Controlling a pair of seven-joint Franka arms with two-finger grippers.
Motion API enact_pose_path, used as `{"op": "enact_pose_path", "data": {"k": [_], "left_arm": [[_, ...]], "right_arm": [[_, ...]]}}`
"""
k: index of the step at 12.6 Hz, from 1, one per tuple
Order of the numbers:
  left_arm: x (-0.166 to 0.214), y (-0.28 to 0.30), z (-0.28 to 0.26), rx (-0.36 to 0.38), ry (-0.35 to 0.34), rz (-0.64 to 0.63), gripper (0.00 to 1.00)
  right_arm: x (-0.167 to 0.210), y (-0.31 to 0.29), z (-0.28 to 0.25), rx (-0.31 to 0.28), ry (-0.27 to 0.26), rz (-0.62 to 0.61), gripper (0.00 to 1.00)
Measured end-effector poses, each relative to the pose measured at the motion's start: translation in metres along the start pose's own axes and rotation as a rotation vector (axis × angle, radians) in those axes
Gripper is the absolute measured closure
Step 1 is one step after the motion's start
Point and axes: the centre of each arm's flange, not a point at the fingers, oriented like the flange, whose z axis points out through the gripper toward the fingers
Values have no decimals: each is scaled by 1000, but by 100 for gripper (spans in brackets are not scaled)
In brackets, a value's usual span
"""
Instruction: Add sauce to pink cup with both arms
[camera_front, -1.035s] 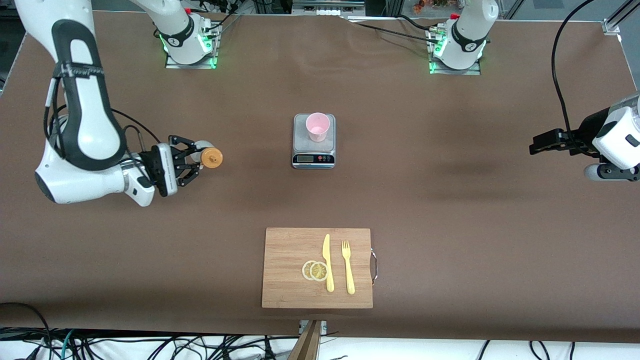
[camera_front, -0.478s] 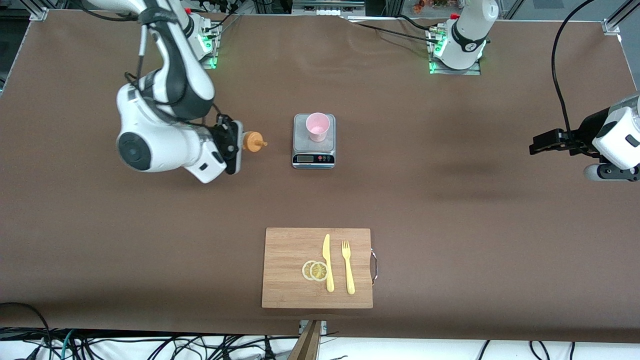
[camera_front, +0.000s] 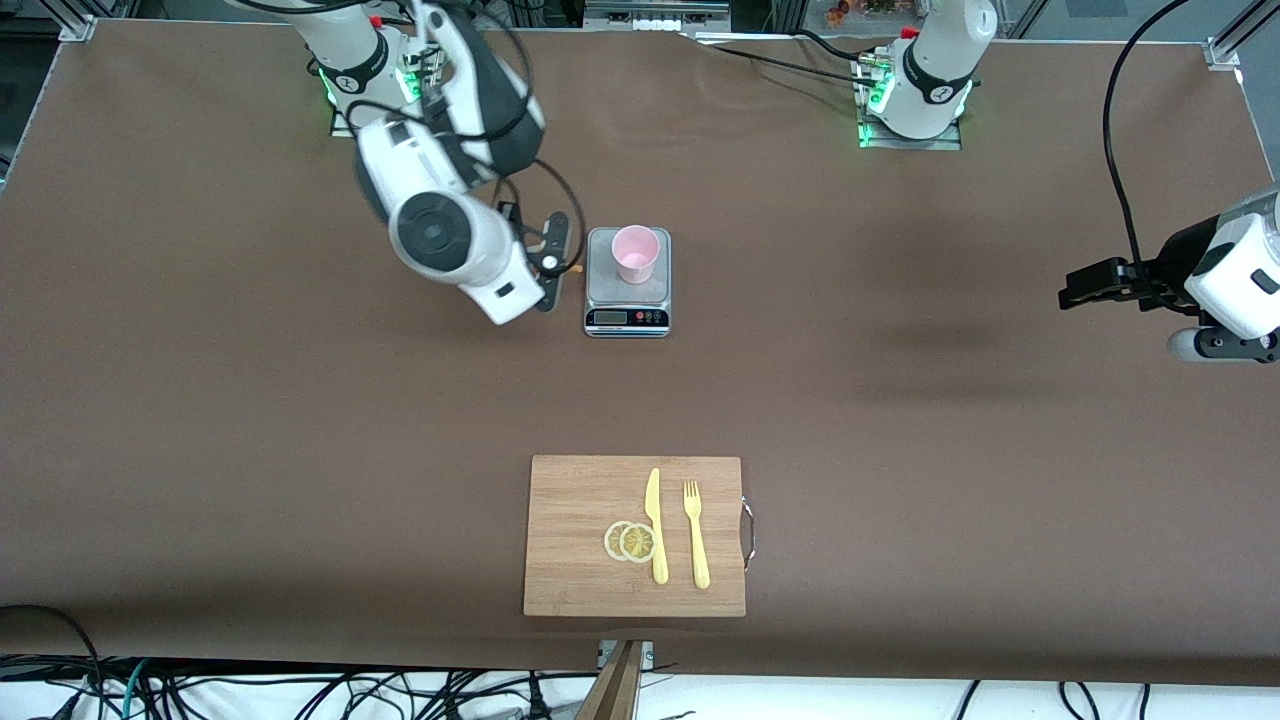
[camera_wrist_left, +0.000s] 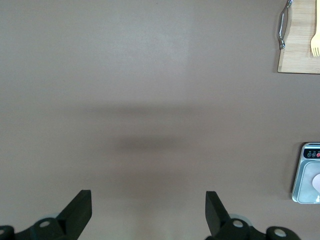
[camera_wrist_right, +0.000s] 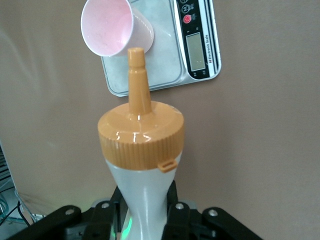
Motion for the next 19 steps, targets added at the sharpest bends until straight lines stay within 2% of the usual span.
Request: {"op": "enact_pose_path", "data": {"k": [6,11,19], "left_arm": [[0,0,0,0,0,0,0],[0,0,0,0,0,0,0],[0,0,0,0,-1,0,0]], "right_arm": [[45,-49,22,-128,-139,29,66],[67,-66,51,-207,-244,29,66],[86,-90,74,-335,-375,25,66]]}}
